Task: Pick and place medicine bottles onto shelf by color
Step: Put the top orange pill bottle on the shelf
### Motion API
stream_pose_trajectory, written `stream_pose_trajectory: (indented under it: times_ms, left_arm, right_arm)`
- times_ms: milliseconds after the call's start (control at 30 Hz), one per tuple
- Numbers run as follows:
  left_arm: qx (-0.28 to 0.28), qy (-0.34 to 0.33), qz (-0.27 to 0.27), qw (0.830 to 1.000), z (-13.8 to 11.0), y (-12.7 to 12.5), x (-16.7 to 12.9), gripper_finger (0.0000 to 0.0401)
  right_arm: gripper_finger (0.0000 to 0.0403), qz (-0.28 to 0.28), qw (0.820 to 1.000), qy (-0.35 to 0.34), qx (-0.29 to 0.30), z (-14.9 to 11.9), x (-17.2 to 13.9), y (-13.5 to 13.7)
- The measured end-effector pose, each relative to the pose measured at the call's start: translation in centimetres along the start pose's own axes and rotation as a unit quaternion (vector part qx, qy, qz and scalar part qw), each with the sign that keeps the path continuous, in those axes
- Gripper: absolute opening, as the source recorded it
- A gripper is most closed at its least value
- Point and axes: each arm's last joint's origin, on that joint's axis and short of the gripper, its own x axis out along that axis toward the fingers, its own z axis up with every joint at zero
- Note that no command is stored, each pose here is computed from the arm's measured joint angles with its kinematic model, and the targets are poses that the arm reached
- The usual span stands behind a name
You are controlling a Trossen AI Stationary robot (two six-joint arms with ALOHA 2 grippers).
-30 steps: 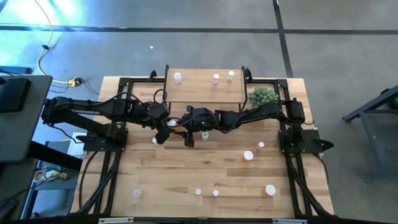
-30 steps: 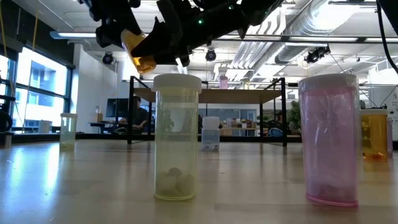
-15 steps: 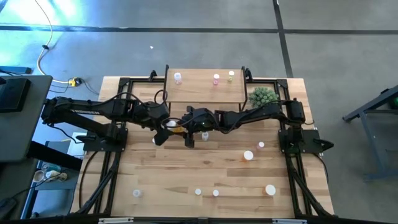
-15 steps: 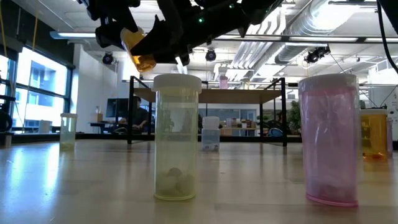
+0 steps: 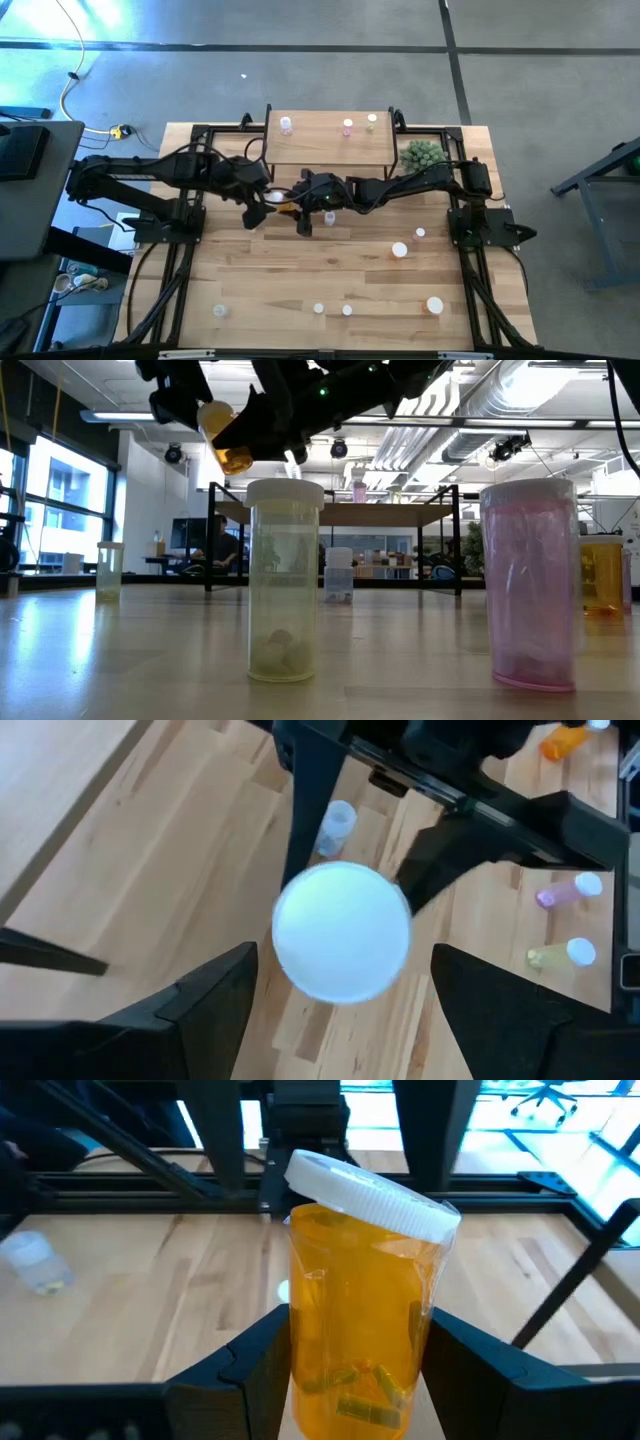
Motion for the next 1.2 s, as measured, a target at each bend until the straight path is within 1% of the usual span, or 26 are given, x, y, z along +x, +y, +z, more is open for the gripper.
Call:
stream_pose_trajectory:
  times_ms: [167,267,400,533,667,733,800,933,1067,1200]
  left_arm:
    - [0.007,0.005,0.002,1.000,0.2,0.0,-0.5,0.0289]
    - [0.015,0.004,0.001,1.000,0.3,-0.1,-0.9,0.0289]
    - [0.034,0.006,-0.006,0.999,0.2,-0.1,-1.3,0.0289]
    - [0.057,0.004,-0.021,0.998,0.0,-0.1,-1.7,0.0289]
    - [0.086,-0.002,-0.018,0.996,0.0,0.0,-1.9,0.0289]
    - [0.098,-0.016,-0.008,0.995,0.1,0.0,-1.6,0.0289]
    - [0.108,-0.032,-0.009,0.994,0.0,0.1,-0.7,0.0289]
    - [0.113,-0.049,-0.005,0.992,-0.5,0.7,1.1,0.0289]
    - [0.105,-0.065,0.007,0.992,-0.6,1.7,2.1,0.0289]
    - [0.094,-0.091,0.015,0.991,-0.3,2.5,2.6,0.0289]
  right_arm:
    - [0.0188,-0.013,1.000,0.005,0.000,0.1,-0.2,-0.2]
    - [0.0188,-0.023,1.000,0.003,0.001,0.8,-1.0,-0.5]
    - [0.0188,-0.053,0.999,0.006,0.003,1.8,-2.3,-1.4]
    - [0.0188,-0.065,0.998,-0.005,-0.002,2.9,-3.5,-2.4]
    - [0.0188,-0.079,0.997,-0.009,-0.009,3.6,-4.6,-3.6]
    - [0.0188,-0.086,0.996,-0.013,-0.013,4.0,-5.1,-4.2]
    - [0.0188,-0.095,0.995,-0.020,-0.013,4.4,-5.6,-4.9]
    - [0.0188,-0.122,0.992,-0.027,-0.017,5.1,-6.7,-6.4]
    - [0.0188,-0.159,0.986,-0.046,-0.021,6.3,-8.5,-7.9]
    - [0.0188,-0.180,0.981,-0.070,-0.022,7.6,-10.7,-9.0]
